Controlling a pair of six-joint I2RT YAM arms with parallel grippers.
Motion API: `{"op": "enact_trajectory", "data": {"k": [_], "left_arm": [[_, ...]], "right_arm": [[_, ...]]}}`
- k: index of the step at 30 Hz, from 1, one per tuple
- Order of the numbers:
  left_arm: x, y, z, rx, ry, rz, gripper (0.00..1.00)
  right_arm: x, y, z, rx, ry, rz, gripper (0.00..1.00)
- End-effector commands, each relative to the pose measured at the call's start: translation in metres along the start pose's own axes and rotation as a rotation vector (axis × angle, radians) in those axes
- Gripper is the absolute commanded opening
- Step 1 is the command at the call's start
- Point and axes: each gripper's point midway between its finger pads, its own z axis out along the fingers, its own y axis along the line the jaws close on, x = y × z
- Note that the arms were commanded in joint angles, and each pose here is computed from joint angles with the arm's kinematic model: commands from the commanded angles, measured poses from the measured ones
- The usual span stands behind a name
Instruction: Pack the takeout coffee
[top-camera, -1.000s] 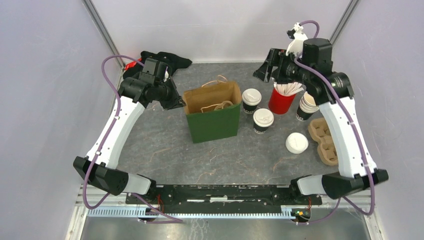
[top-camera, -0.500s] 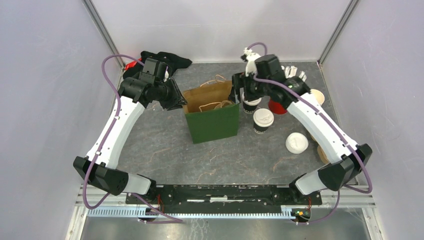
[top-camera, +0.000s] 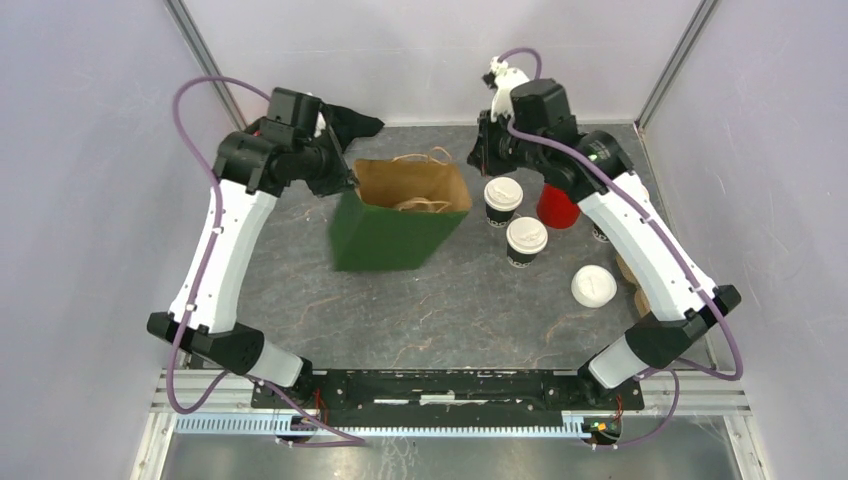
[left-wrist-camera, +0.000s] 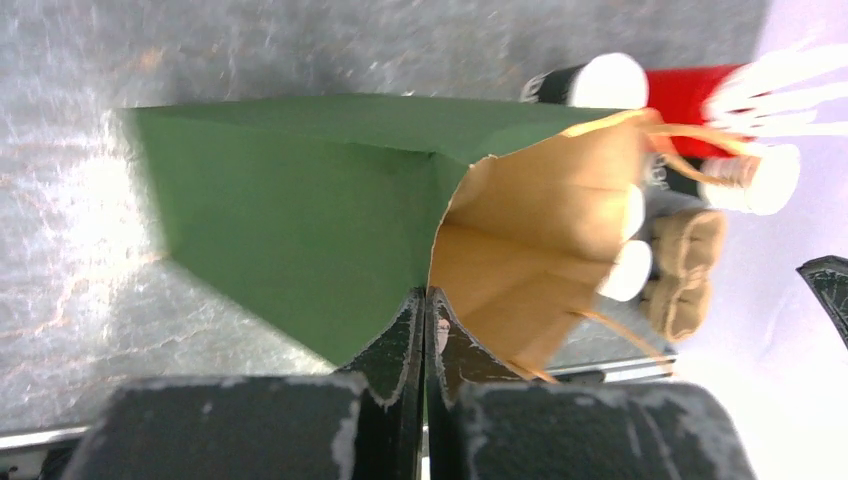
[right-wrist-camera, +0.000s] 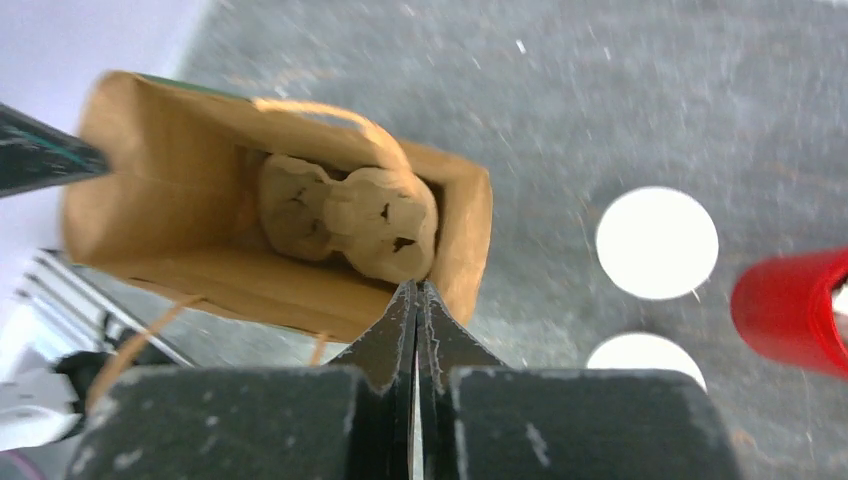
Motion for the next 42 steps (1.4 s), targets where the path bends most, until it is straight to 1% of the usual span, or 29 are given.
{"op": "enact_trajectory", "data": {"k": [1,3,5,6,7,8,10,15,18,23,26,28,29,30,31,32,34,35,36,37,39,42], "left_arm": [[-0.023,-0.014,-0.046,0.036,-0.092,0.003,0.02],[-0.031,-0.015,-0.054,0.029,-0.128,0.0,0.02],[-0.03,-0.008,-0.048,0.007,-0.13,0.007,0.02],[-0.027,-0.004,-0.044,-0.001,-0.12,0.008,0.02],[-0.023,-0.005,-0.04,0.011,-0.105,0.012,0.02],[-0.023,-0.008,-0.039,0.031,-0.11,0.01,0.02],[-0.023,-0.022,-0.041,0.101,-0.099,-0.011,0.02],[-0.052,-0.061,-0.073,0.227,-0.164,-0.02,0.02],[-0.066,-0.084,-0.091,0.321,-0.194,-0.04,0.02],[-0.068,-0.097,-0.092,0.395,-0.197,-0.077,0.02],[-0.065,-0.088,-0.084,0.374,-0.186,-0.123,0.02],[-0.053,-0.071,-0.057,0.325,-0.136,-0.139,0.02],[-0.051,-0.058,-0.053,0.288,-0.15,-0.148,0.02],[-0.035,-0.034,-0.023,0.221,-0.102,-0.174,0.02],[-0.031,-0.023,-0.02,0.23,-0.09,-0.197,0.02],[-0.018,-0.001,0.003,0.197,-0.051,-0.223,0.02],[-0.004,0.042,0.023,0.089,-0.051,-0.262,0.02],[-0.001,0.052,0.028,0.109,-0.014,-0.305,0.02],[-0.007,0.048,0.024,0.17,-0.014,-0.328,0.02],[-0.017,0.04,0.015,0.211,-0.038,-0.335,0.02],[-0.041,0.018,-0.01,0.288,-0.099,-0.317,0.02],[-0.065,-0.016,-0.041,0.411,-0.127,-0.313,0.02]], "right_arm": [[-0.051,0.033,-0.041,-0.125,-0.143,0.063,0.0],[-0.062,0.043,-0.043,-0.174,-0.168,0.069,0.0],[-0.064,0.045,-0.039,-0.182,-0.172,0.067,0.0],[-0.065,0.045,-0.038,-0.18,-0.173,0.069,0.02],[-0.065,0.044,-0.035,-0.175,-0.173,0.07,0.08],[-0.065,0.045,-0.035,-0.178,-0.176,0.069,0.11],[-0.064,0.041,-0.032,-0.161,-0.178,0.062,0.11],[-0.041,0.022,-0.019,-0.095,-0.148,0.047,0.1],[-0.031,0.01,-0.018,-0.057,-0.144,0.054,0.09],[-0.05,-0.015,-0.045,0.018,-0.225,0.092,0.09],[-0.062,-0.028,-0.061,0.052,-0.261,0.11,0.09],[-0.065,-0.033,-0.068,0.062,-0.278,0.118,0.12],[-0.066,-0.035,-0.07,0.061,-0.281,0.12,0.15],[-0.065,-0.037,-0.071,0.059,-0.281,0.122,0.18],[-0.065,-0.037,-0.071,0.055,-0.279,0.122,0.21],[-0.063,-0.039,-0.071,0.059,-0.279,0.119,0.21],[-0.055,-0.042,-0.066,0.065,-0.264,0.114,0.25],[-0.05,-0.044,-0.063,0.067,-0.259,0.114,0.26],[-0.044,-0.047,-0.061,0.073,-0.25,0.117,0.26],[-0.04,-0.048,-0.059,0.076,-0.241,0.117,0.26],[-0.033,-0.044,-0.057,0.045,-0.226,0.112,0.26],[-0.02,-0.047,-0.049,0.049,-0.201,0.108,0.27]]}}
